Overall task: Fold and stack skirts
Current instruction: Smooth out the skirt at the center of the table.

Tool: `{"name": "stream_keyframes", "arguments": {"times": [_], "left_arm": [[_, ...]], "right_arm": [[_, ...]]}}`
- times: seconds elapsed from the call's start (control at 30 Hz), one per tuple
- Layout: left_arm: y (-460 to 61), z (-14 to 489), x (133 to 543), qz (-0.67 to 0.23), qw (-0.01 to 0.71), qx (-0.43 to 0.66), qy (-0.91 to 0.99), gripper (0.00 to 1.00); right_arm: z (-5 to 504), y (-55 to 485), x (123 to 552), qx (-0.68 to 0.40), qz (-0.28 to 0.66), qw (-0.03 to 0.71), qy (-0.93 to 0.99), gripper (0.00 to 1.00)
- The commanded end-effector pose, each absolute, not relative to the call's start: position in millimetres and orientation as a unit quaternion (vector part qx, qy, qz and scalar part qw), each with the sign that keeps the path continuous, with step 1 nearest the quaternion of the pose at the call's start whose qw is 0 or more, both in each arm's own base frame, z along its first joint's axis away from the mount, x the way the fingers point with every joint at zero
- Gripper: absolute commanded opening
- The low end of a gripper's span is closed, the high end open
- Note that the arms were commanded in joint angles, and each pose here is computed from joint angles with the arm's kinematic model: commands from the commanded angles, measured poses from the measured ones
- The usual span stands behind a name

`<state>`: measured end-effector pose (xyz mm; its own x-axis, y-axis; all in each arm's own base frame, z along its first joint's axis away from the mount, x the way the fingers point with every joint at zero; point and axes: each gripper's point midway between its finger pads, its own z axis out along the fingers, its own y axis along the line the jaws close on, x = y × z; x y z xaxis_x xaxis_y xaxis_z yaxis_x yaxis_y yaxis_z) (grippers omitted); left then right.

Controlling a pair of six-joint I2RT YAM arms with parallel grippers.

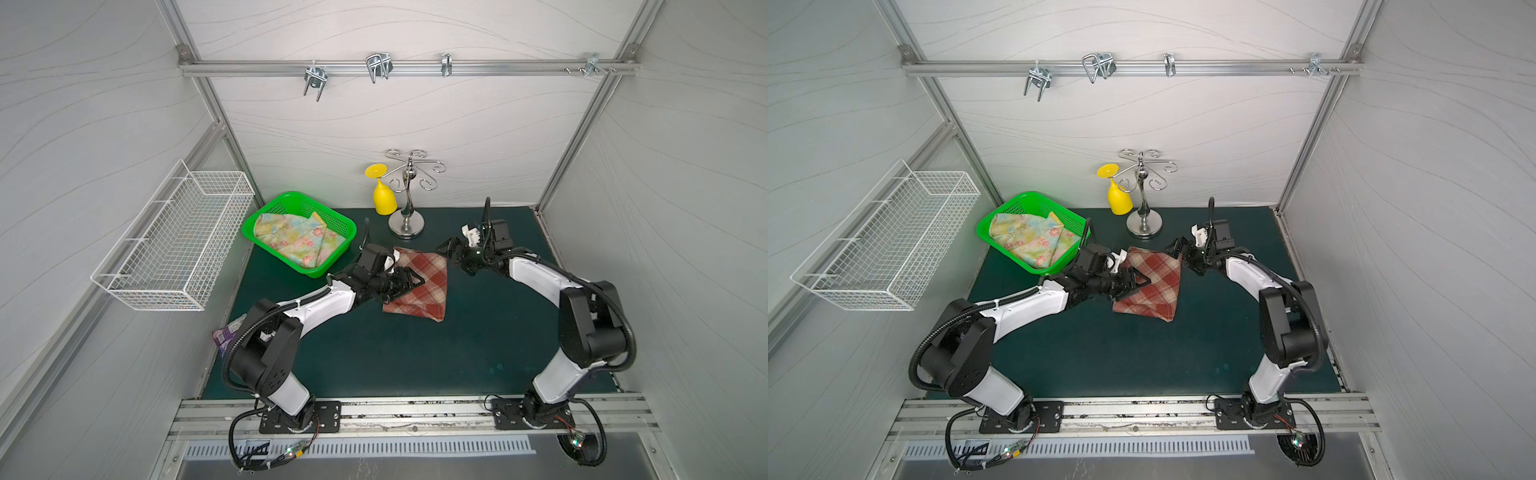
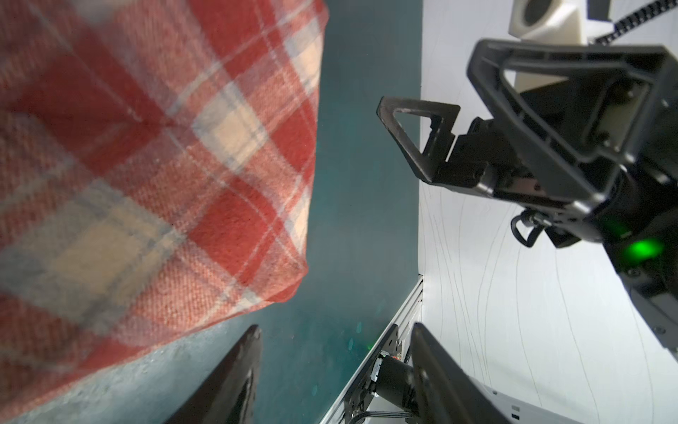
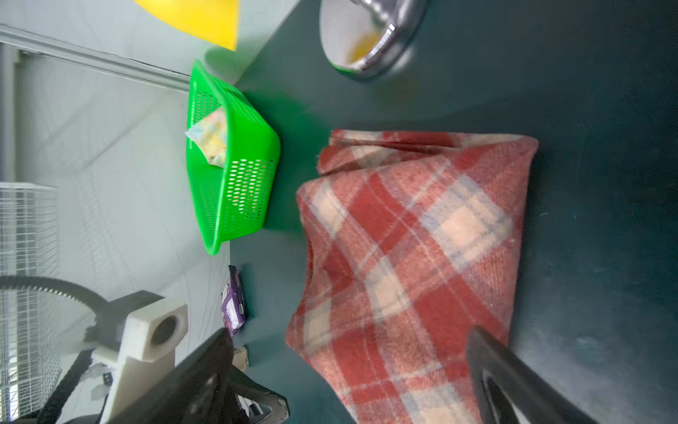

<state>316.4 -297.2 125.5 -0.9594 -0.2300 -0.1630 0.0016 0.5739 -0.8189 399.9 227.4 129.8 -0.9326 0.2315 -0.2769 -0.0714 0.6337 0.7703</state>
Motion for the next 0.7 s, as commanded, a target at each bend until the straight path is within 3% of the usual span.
{"name": "stream_keyframes", "arguments": {"times": [0.0,0.67], "left_arm": [[-305,130,330,-0.479,0.146,-0.068,0.863,0.65],[-257,29,328,-0.386,0.110,-0.123,0.908,0.63]], "right_arm": [[137,241,408,0.026,0.455,0.170,0.874,0.99],[81,252,454,0.052,0.442,0.138,0.885,0.99]]}}
